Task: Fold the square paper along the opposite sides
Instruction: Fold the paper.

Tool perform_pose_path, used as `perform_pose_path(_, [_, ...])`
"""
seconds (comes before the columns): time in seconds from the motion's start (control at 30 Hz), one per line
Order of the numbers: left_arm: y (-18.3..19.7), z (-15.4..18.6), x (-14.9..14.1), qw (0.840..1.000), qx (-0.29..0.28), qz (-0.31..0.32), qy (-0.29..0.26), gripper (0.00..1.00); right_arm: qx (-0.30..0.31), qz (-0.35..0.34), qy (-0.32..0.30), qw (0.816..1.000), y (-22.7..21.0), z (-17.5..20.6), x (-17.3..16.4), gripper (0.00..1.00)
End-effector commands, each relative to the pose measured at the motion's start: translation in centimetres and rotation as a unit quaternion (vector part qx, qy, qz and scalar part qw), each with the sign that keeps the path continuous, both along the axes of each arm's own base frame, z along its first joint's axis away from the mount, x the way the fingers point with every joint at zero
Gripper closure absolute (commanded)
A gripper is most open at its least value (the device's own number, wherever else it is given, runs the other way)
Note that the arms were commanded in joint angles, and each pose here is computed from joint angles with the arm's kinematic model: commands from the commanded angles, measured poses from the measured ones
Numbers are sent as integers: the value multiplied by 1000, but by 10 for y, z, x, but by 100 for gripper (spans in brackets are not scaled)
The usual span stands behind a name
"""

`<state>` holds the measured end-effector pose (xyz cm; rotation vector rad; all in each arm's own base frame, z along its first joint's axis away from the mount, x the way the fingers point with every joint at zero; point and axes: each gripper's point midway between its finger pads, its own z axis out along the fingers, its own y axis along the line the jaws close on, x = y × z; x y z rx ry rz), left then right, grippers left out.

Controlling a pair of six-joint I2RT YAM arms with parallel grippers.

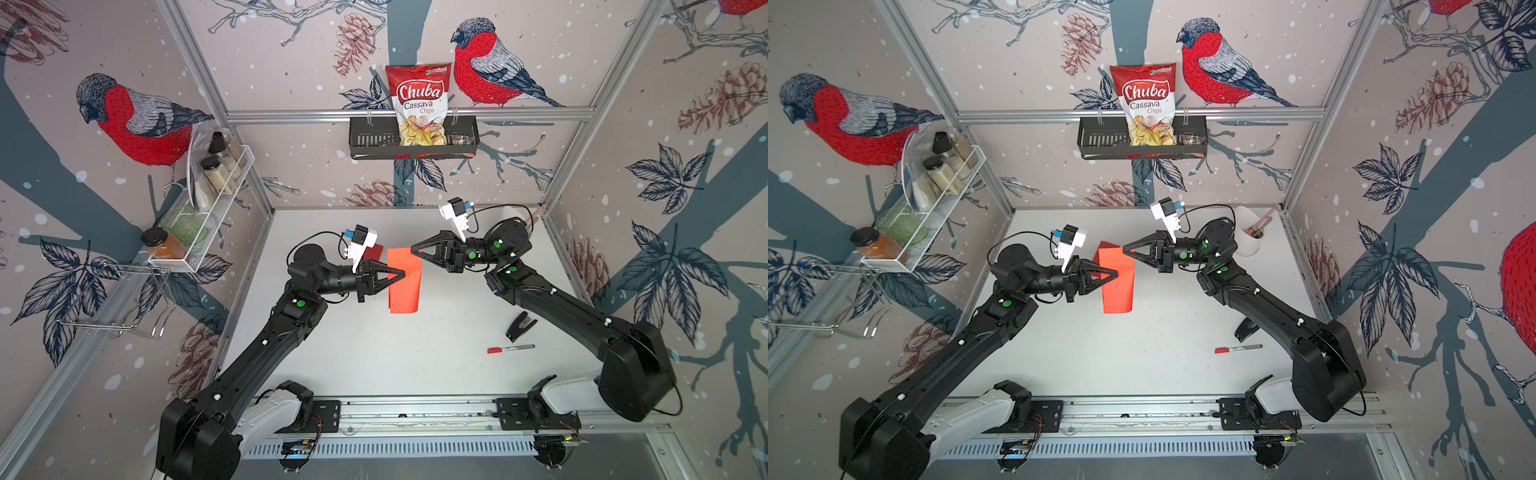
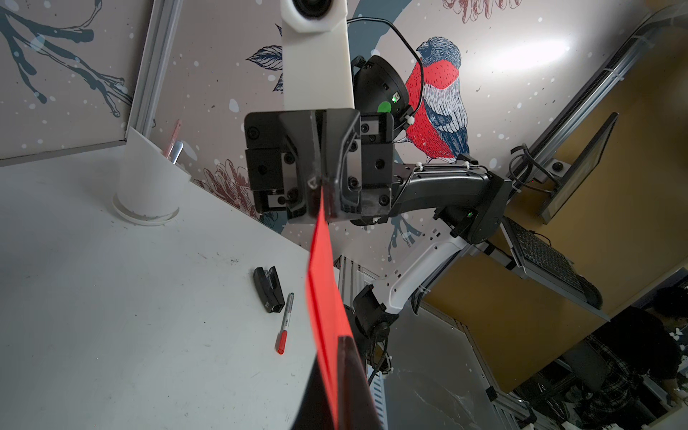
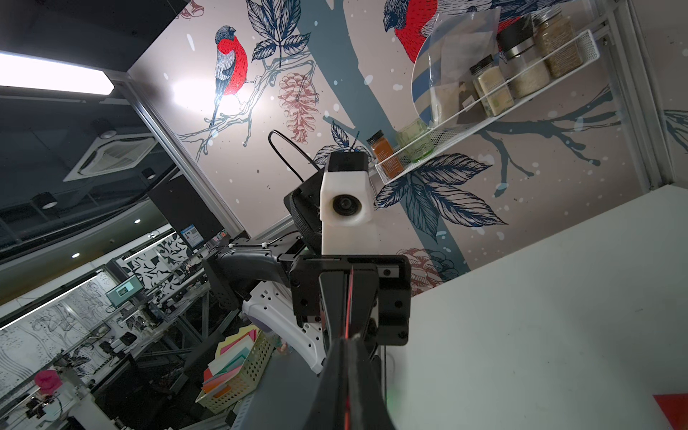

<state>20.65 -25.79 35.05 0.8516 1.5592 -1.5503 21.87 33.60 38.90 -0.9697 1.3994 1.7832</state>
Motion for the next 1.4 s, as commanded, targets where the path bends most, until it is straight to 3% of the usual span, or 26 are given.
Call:
perform_pose_path(0.0, [0, 7, 1, 1000, -5, 5, -20, 100, 7, -3, -12, 1000, -3, 5, -3, 65])
perform_pose_path(0.03, [0, 8, 2, 1000, -6, 6, -21, 100, 5, -5, -13, 1000, -3, 4, -3, 44])
perform_pose_path(0.07, [0, 10, 4, 1000, -7, 11, -21, 100, 2, -6, -14, 1000, -4, 1, -4, 32])
perform_pose_path(0.13, [1, 14, 7, 1000, -10, 19, -22, 100, -5, -11, -17, 1000, -4, -8, -7, 17])
perform_pose_path(0.2, [3, 20, 9, 999, -16, 25, -26, 100, -12, -21, -21, 999, -1, -22, -12, 8])
perform_pose_path(0.3, [3, 25, 12, 999, -21, 28, -25, 100, -22, -14, -19, 999, 5, -39, -23, 4])
perform_pose_path(0.4, [2, 23, 16, 999, -18, 26, -20, 100, -28, 2, -12, 1000, 9, -47, -32, 19])
perform_pose_path(0.63, [2, 18, 22, 999, -15, 28, -11, 100, -31, 7, -9, 999, 3, -51, -39, 84])
perform_pose_path(0.7, [3, 17, 23, 999, -14, 29, -9, 100, -34, 6, -6, 999, 2, -54, -39, 94])
perform_pose_path(0.8, [3, 17, 24, 999, -14, 28, -9, 100, -37, 5, -3, 999, 1, -55, -39, 93])
perform_pose_path(0.83, [2, 18, 24, 999, -15, 27, -9, 100, -38, 7, -2, 999, 1, -56, -39, 87])
perform_pose_path(0.9, [2, 17, 25, 1000, -16, 26, -7, 100, -41, 9, 2, 999, 0, -59, -41, 56])
perform_pose_path(0.93, [2, 18, 24, 1000, -17, 25, -7, 100, -43, 10, 4, 999, 0, -62, -42, 46])
perform_pose_path(1.03, [2, 19, 24, 1000, -19, 23, -8, 100, -48, 12, 12, 999, -1, -71, -43, 28])
perform_pose_path(1.07, [2, 19, 24, 1000, -18, 24, -7, 100, -50, 13, 14, 999, -1, -74, -44, 27])
perform_pose_path(1.1, [2, 18, 24, 1000, -18, 23, -6, 100, -50, 14, 16, 999, -2, -76, -45, 29])
perform_pose_path(1.17, [2, 17, 25, 1000, -17, 22, -4, 100, -49, 15, 18, 999, -3, -78, -46, 42])
perform_pose_path(1.37, [1, 13, 27, 1000, -14, 23, 2, 100, -51, 16, 23, 998, -7, -84, -51, 86])
